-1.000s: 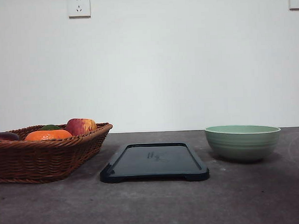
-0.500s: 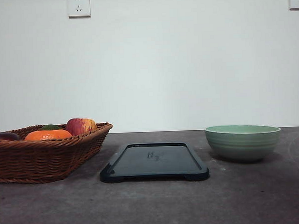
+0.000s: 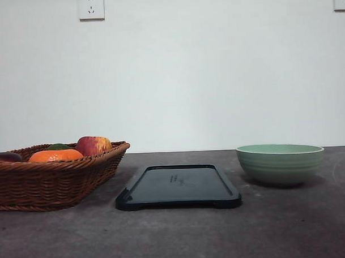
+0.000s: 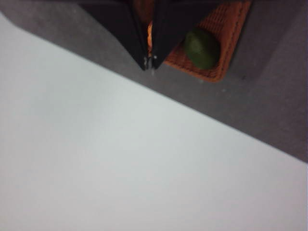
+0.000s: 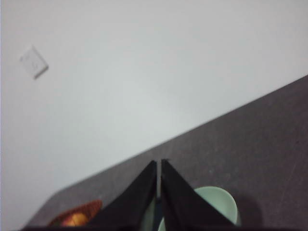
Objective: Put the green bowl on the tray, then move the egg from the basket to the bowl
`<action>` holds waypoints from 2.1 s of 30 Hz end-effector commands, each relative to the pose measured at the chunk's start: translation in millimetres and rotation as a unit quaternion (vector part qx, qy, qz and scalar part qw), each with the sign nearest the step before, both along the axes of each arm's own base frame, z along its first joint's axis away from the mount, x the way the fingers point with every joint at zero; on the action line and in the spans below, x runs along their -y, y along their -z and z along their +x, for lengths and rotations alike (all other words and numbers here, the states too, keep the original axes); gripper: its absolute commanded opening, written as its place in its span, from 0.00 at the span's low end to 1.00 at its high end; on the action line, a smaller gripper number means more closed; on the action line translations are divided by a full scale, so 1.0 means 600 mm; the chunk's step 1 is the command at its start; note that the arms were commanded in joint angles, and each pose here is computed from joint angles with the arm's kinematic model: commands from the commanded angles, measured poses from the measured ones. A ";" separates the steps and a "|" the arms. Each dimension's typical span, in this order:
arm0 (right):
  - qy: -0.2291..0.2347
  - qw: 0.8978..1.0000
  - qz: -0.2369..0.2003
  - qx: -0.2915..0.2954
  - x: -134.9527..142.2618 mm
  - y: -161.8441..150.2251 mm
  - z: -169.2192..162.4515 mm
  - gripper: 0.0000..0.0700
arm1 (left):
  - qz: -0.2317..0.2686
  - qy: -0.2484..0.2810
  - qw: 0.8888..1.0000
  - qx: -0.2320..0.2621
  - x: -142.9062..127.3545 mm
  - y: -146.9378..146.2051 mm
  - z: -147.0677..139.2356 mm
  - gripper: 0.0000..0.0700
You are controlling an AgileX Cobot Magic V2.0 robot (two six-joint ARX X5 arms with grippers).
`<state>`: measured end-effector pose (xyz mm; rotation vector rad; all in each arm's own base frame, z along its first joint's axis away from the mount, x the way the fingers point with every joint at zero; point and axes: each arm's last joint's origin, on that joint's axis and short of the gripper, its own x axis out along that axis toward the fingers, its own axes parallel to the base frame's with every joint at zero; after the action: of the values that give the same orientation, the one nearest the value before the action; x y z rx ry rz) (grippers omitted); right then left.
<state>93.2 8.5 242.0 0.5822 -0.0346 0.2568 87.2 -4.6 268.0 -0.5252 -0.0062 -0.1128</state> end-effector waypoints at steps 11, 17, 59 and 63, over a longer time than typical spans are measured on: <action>-0.076 0.987 -0.136 -0.041 -0.010 -0.073 0.067 0.01 | 0.088 0.065 0.990 -0.093 0.009 -0.080 0.066 0.00; -0.108 0.972 -0.181 -0.101 -0.020 -0.079 0.111 0.01 | 0.106 0.125 0.971 -0.172 0.021 -0.083 0.109 0.00; -0.111 0.885 -0.202 -0.404 -0.043 -0.078 0.213 0.40 | 0.148 0.184 0.922 -0.306 0.046 -0.067 0.166 0.56; -0.113 0.876 -0.206 -0.422 -0.044 -0.086 0.246 0.40 | 0.139 0.180 0.925 -0.305 0.046 -0.068 0.167 0.56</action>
<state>234.1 33.5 290.3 0.2334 0.9305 0.2054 185.3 -31.6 300.0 -0.2441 0.7431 -0.2961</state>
